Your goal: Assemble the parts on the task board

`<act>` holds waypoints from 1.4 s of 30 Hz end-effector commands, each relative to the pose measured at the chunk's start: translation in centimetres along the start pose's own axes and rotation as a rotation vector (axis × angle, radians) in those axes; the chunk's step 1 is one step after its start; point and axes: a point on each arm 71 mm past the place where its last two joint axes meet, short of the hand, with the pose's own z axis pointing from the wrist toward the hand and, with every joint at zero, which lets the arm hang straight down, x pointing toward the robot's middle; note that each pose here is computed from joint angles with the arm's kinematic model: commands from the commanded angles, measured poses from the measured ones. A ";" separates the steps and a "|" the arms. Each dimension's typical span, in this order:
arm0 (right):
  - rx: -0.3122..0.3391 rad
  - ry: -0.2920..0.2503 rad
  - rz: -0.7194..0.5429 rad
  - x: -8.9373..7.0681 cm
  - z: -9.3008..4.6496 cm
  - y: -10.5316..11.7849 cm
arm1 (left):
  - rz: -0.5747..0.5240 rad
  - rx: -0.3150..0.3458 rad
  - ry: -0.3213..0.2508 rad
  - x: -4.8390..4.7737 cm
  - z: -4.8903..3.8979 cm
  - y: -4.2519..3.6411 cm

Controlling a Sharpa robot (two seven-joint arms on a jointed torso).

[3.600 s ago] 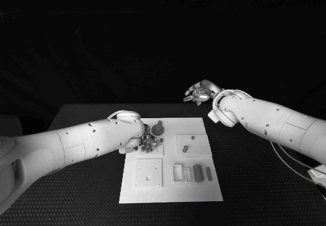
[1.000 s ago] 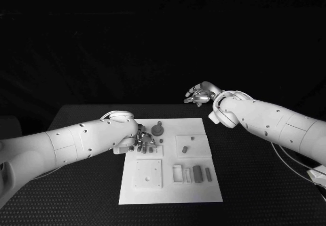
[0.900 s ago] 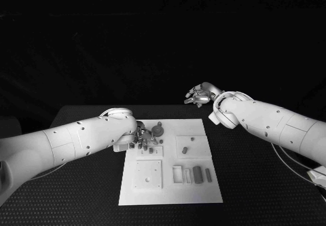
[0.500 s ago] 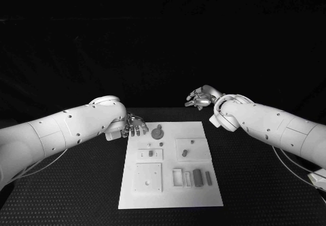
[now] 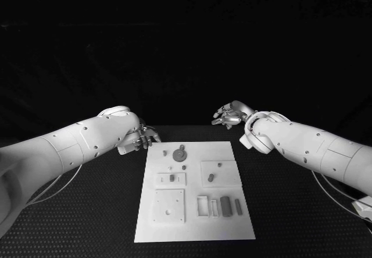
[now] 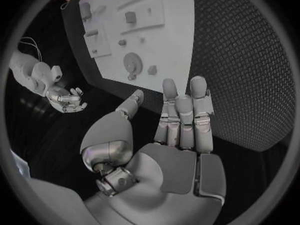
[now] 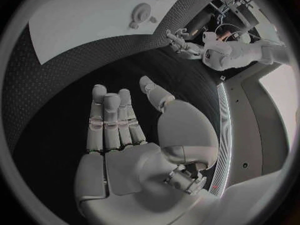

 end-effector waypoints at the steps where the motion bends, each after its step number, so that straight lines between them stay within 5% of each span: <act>1: -0.013 0.005 -0.007 0.1 0.0 0.2 | 0.012 0.036 -0.052 -0.34 0.44 -0.27; 11: -0.015 0.008 -0.005 0.2 0.0 0.3 | 0.010 0.046 -0.029 1.30 1.57 -0.96; 19: -0.018 0.009 -0.004 0.4 0.0 0.5 | 0.005 0.034 -0.022 2.40 2.34 -0.68; 34: -0.020 0.012 -0.003 0.5 0.1 0.7 | 0.013 0.041 0.013 3.18 2.59 -1.40; 42: -0.019 0.014 -0.003 0.5 0.1 0.7 | 0.021 0.022 0.020 3.12 2.64 -1.01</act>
